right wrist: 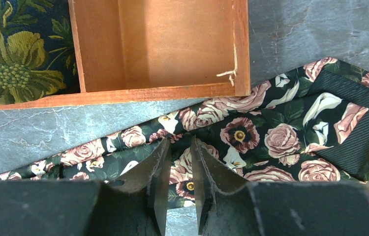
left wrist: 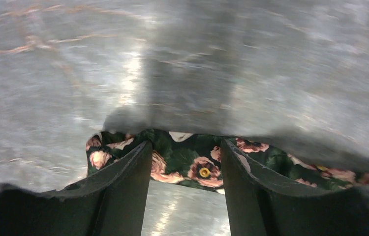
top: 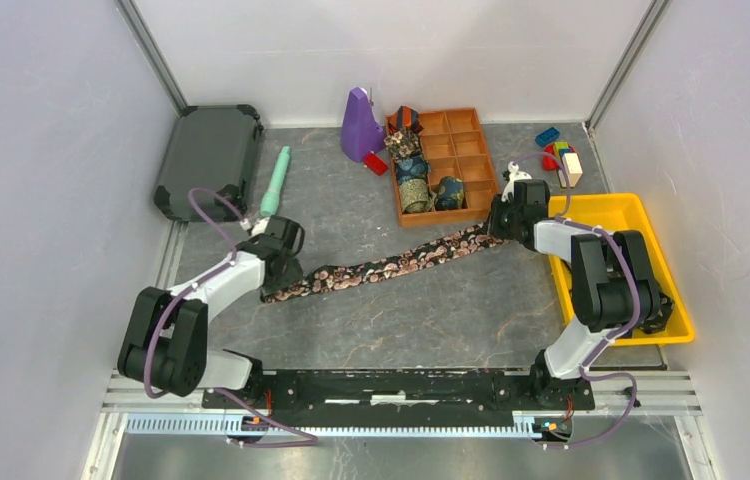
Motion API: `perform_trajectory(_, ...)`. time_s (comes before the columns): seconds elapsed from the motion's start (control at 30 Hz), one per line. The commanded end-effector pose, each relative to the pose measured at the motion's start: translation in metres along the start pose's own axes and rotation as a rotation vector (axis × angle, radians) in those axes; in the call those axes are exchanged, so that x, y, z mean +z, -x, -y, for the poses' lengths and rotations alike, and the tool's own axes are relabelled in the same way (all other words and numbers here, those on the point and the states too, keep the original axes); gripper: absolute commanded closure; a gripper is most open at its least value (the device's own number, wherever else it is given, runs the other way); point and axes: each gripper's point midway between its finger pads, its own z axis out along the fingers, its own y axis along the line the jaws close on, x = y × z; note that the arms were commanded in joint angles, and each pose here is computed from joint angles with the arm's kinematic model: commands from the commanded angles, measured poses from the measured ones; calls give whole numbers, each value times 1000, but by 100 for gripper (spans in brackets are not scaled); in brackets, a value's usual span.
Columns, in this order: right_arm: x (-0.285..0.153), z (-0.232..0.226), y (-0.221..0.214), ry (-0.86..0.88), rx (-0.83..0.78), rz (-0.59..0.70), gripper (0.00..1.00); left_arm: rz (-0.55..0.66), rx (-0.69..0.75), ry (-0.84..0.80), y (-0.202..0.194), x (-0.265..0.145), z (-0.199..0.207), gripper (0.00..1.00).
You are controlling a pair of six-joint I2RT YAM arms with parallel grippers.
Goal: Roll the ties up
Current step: Flatten out the tie at the center of the board.
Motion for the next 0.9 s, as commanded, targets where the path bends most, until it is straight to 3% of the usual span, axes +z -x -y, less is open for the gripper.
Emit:
perform_trajectory(0.0, 5, 26, -58, -81, 5, -188, 72, 14, -106, 65, 4, 8, -36, 40)
perform_trajectory(0.17, 6, 28, -61, -84, 18, -203, 72, 20, -448, 86, 8, 10, -86, 41)
perform_trajectory(0.27, 5, 29, -60, -89, 19, -198, 72, 121, -616, 70, 20, -5, -112, 42)
perform_trajectory(0.33, 5, 29, -60, -86, 18, -198, 72, 211, -641, 59, 32, -24, -119, 42)
perform_trajectory(0.43, 5, 29, -58, -87, 15, -195, 72, 309, -623, 13, 48, -51, -119, 40)
perform_trajectory(0.6, -4, 32, -46, -117, 3, -154, 72, 353, -584, -140, 63, -76, -97, 40)
perform_trajectory(0.7, -14, 29, -34, -122, -4, -119, 72, 316, -488, -201, 75, -83, -80, 48)
perform_trajectory(0.87, -35, 2, -16, -74, -57, -59, 64, 189, -248, -298, 81, -80, -23, 48)
